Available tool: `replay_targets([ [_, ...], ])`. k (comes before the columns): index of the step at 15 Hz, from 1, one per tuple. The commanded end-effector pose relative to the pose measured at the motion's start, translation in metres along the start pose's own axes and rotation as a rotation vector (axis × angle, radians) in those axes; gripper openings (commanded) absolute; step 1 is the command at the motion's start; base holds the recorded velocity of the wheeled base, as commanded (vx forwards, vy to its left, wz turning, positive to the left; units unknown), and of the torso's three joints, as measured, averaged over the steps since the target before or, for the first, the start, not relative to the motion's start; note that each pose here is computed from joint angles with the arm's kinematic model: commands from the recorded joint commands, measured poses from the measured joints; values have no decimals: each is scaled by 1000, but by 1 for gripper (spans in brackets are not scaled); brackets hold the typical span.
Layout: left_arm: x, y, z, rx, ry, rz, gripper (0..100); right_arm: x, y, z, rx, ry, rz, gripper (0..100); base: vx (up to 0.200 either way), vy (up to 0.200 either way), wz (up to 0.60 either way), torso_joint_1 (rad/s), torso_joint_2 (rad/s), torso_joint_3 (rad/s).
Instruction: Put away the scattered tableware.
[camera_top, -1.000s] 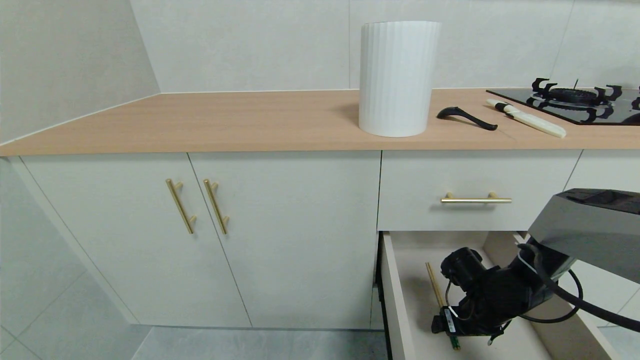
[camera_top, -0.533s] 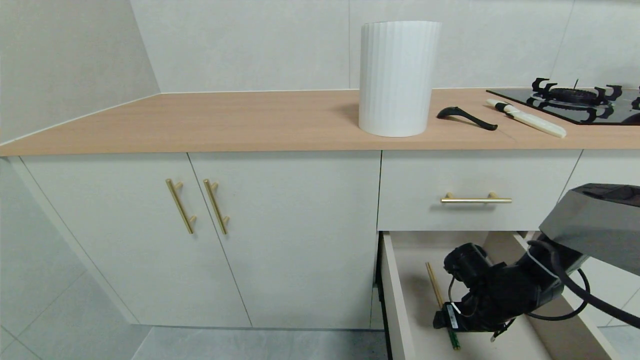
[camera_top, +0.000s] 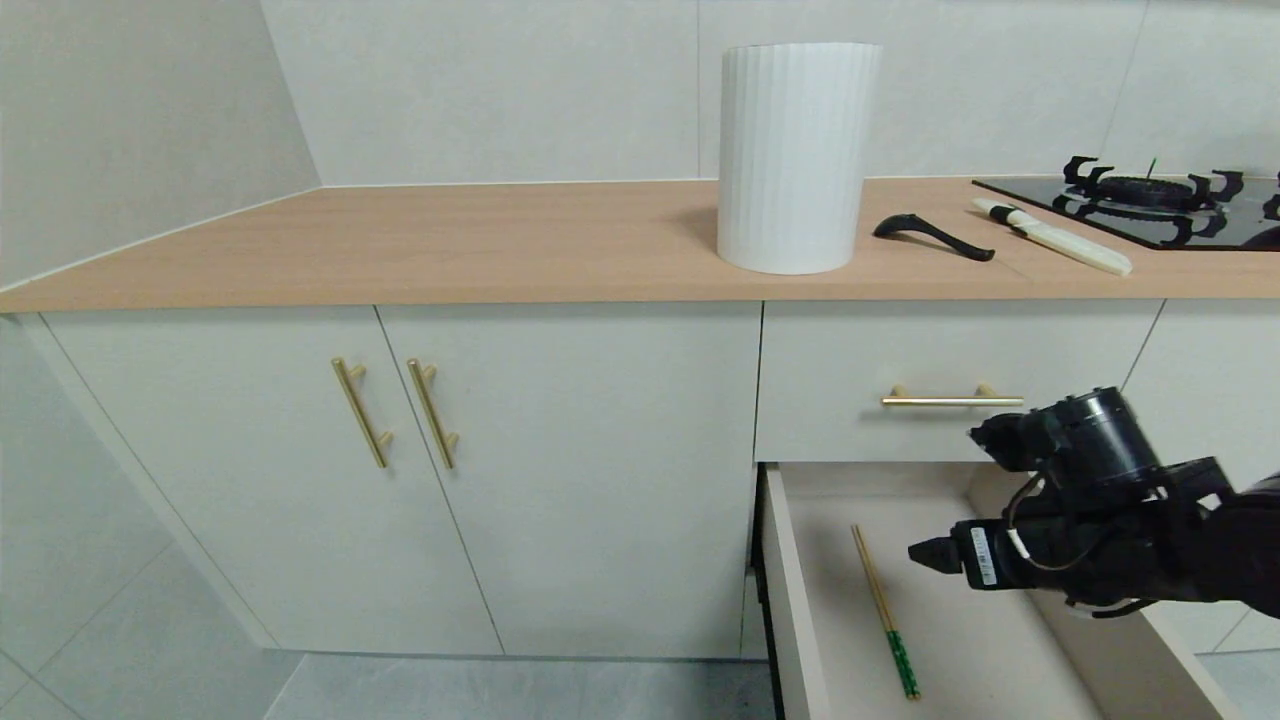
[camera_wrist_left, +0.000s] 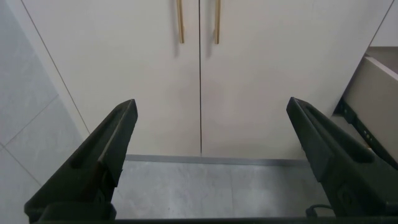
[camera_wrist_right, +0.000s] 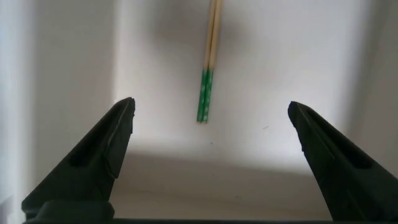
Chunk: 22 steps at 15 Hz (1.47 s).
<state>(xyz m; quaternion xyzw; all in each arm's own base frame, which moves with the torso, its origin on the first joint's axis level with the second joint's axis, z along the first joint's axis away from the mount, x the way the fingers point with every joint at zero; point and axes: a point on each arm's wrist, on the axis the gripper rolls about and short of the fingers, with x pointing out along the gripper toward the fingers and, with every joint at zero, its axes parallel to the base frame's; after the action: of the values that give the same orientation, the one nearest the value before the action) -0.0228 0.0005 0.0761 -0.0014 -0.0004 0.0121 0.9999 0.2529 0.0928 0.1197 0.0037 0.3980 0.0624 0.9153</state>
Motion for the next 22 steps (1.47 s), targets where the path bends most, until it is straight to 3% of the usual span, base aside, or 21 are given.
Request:
replay_targets([
  [1, 0, 0, 0, 0, -1, 0, 100, -57, -8, 9, -12, -182, 22, 100, 0, 0, 0, 0, 0, 0],
  [4, 0, 0, 0, 0, -1, 0, 100, -69, -12, 12, -24, -240, -37, 100, 0, 0, 0, 0, 0, 0],
  [10, 0, 0, 0, 0, -1, 0, 100, -73, -15, 14, -15, -257, -44, 100, 0, 0, 0, 7, -35, -25],
  [22, 0, 0, 0, 0, -1, 0, 100, -71, -18, 14, -21, -250, -58, 100, 0, 0, 0, 145, -424, -281],
])
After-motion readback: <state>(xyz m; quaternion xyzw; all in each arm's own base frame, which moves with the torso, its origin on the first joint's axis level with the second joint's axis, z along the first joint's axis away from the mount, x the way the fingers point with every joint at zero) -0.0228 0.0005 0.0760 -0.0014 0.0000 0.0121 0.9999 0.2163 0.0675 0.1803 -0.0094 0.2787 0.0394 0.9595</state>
